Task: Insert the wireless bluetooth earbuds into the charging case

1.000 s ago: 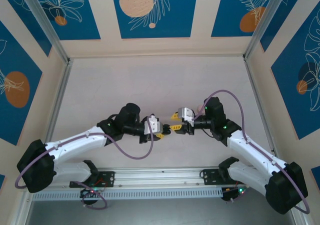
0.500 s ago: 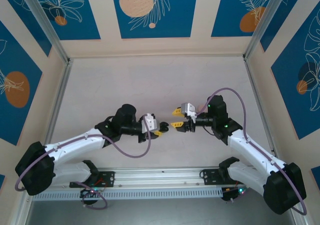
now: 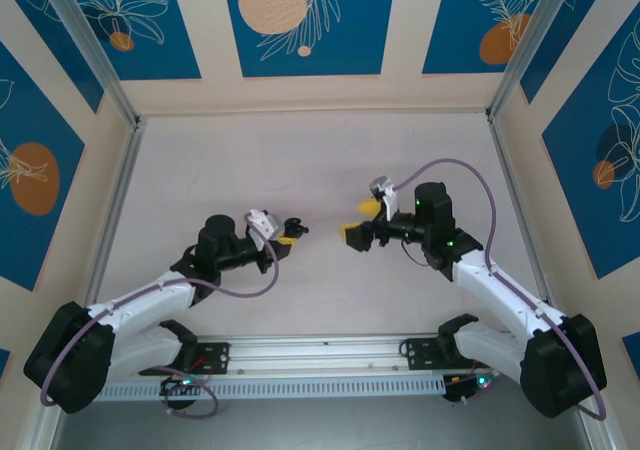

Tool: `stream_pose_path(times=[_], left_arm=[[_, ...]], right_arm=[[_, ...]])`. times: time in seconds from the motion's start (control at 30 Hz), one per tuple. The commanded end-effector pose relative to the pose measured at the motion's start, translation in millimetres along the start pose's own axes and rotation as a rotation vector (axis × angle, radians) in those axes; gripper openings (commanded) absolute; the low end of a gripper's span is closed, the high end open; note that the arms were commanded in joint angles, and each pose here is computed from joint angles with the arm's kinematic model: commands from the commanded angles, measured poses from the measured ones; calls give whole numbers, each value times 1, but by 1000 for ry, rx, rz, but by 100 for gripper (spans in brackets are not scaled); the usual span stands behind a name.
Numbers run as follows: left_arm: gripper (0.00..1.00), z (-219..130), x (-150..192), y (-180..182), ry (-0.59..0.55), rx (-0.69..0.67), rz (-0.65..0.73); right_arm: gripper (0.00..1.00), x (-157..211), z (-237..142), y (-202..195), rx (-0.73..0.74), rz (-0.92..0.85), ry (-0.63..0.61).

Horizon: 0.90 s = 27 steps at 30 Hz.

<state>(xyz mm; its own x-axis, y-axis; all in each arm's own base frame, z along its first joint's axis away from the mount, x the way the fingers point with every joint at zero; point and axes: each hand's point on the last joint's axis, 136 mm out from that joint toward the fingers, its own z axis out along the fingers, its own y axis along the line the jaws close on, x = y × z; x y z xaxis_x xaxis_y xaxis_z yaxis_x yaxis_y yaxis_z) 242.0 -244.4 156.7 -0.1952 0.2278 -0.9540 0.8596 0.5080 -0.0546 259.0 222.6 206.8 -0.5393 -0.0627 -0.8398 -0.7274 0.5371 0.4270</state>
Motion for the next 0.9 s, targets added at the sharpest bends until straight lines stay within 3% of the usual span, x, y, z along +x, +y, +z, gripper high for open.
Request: stream_pose_path(times=[0.0,0.27,0.53,0.73,0.87], left_arm=[[18,-9,-11,25,-83,-114,-82],[18,-30,0,61,-102,-266,-201],[18,-42,14,78,-95,-355,-251],[18,-53,22,87,-73,-413,-249],[18,-60,22,92,-69,-451,-238]], right_arm=[[99,-2,0,-34,216,317,47],[99,3,37,-31,277,451,232],[100,25,93,-29,391,590,515],[86,54,125,-39,475,669,645],[71,70,137,-50,520,693,696]])
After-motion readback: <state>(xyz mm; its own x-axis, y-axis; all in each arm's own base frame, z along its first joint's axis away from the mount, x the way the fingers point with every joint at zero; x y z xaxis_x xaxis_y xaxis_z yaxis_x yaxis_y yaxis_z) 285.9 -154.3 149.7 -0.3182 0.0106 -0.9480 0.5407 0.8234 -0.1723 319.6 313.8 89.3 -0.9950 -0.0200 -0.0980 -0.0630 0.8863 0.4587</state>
